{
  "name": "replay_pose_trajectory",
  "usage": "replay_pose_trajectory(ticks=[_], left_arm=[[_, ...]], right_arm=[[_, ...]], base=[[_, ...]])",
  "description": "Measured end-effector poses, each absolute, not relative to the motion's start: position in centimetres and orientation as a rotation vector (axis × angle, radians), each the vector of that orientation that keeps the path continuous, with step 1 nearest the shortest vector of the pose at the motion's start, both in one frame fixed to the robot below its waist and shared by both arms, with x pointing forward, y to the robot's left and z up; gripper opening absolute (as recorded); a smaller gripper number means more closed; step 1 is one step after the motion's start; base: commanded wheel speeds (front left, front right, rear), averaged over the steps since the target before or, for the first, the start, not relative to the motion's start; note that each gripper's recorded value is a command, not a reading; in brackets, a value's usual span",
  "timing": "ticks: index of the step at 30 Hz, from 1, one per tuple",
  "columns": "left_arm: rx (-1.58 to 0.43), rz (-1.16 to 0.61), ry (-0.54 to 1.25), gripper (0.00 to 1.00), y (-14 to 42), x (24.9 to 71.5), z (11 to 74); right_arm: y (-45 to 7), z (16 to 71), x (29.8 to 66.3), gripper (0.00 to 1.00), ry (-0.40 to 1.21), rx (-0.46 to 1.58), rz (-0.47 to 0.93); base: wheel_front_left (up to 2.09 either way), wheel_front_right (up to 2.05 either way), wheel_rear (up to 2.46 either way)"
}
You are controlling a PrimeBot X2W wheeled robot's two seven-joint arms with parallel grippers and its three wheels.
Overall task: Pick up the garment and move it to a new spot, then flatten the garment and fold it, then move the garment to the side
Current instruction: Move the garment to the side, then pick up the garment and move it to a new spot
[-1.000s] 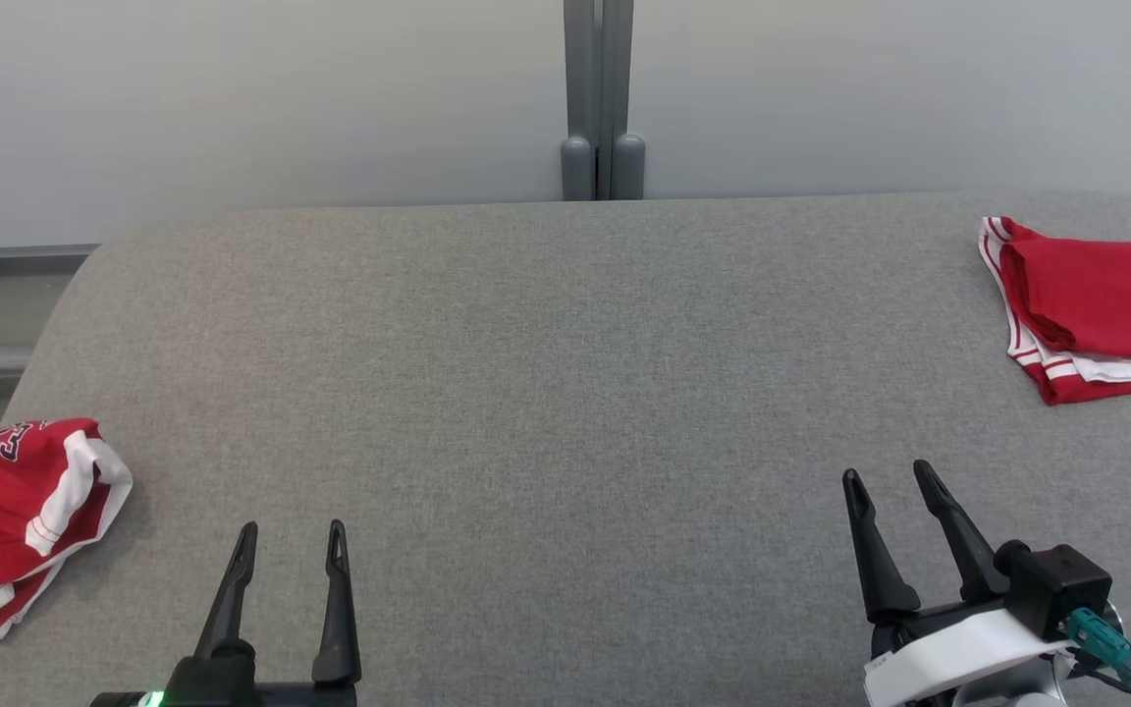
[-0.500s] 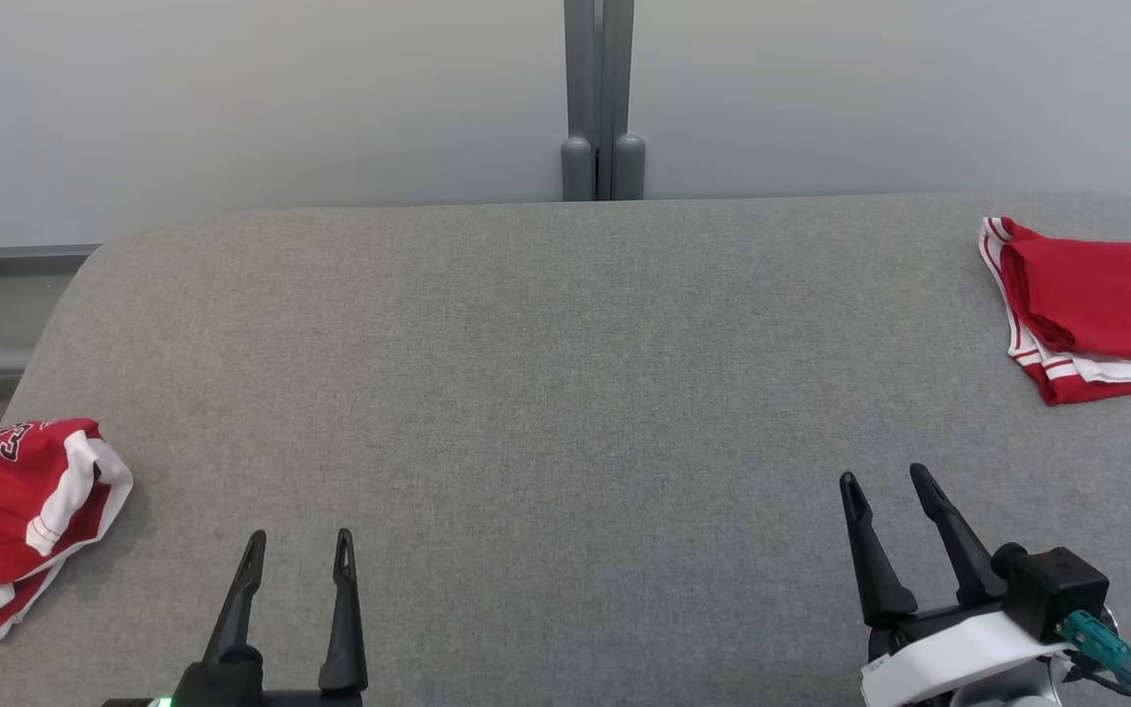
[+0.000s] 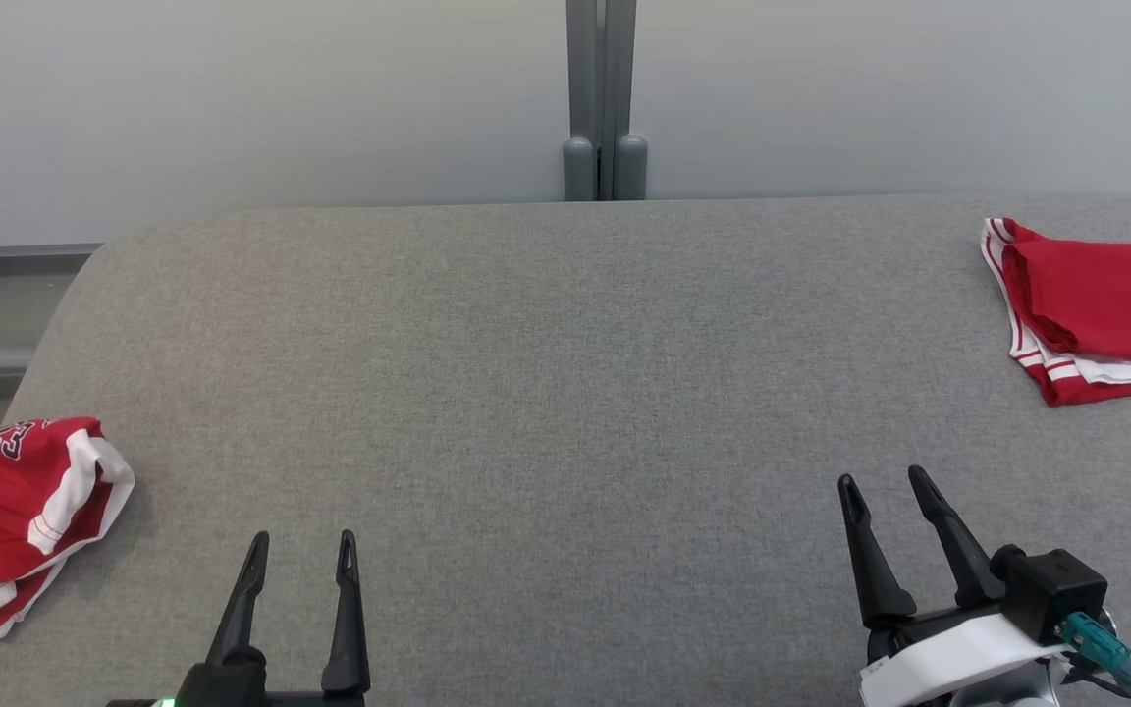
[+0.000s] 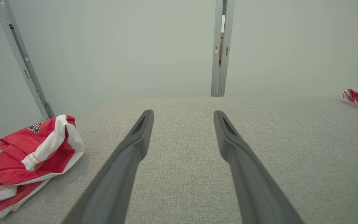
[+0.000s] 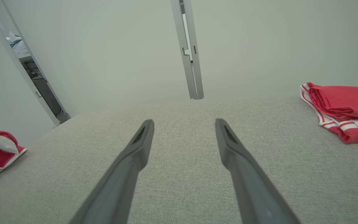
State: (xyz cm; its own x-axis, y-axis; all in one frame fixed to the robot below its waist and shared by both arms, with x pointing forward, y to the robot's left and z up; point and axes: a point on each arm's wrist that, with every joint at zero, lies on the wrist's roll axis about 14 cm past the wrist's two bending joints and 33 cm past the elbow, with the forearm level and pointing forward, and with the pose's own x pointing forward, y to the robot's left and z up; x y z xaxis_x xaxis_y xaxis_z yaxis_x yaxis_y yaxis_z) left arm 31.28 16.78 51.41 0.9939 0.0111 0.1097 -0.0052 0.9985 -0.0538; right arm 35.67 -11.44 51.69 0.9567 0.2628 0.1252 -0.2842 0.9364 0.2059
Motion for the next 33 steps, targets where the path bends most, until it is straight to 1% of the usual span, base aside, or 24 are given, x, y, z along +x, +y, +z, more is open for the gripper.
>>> replay_pose_trajectory(ticks=[18, 25, 33], left_arm=[[-0.061, 0.022, -0.102, 1.00, 17.1, 31.0, 51.1], [-0.061, 0.056, -0.100, 1.00, 18.0, 30.4, 51.0], [-0.060, 0.131, -0.100, 1.00, 19.9, 28.9, 50.9]], right_arm=[[-11.0, 51.5, 35.9, 1.00, -0.088, 0.224, 0.294], [-9.6, 51.2, 36.1, 1.00, -0.073, 0.229, 0.336], [-6.6, 50.8, 36.5, 1.00, -0.048, 0.236, 0.424]], base=[[0.00, 0.00, 0.00], [0.00, 0.00, 0.00], [0.00, 0.00, 0.00]])
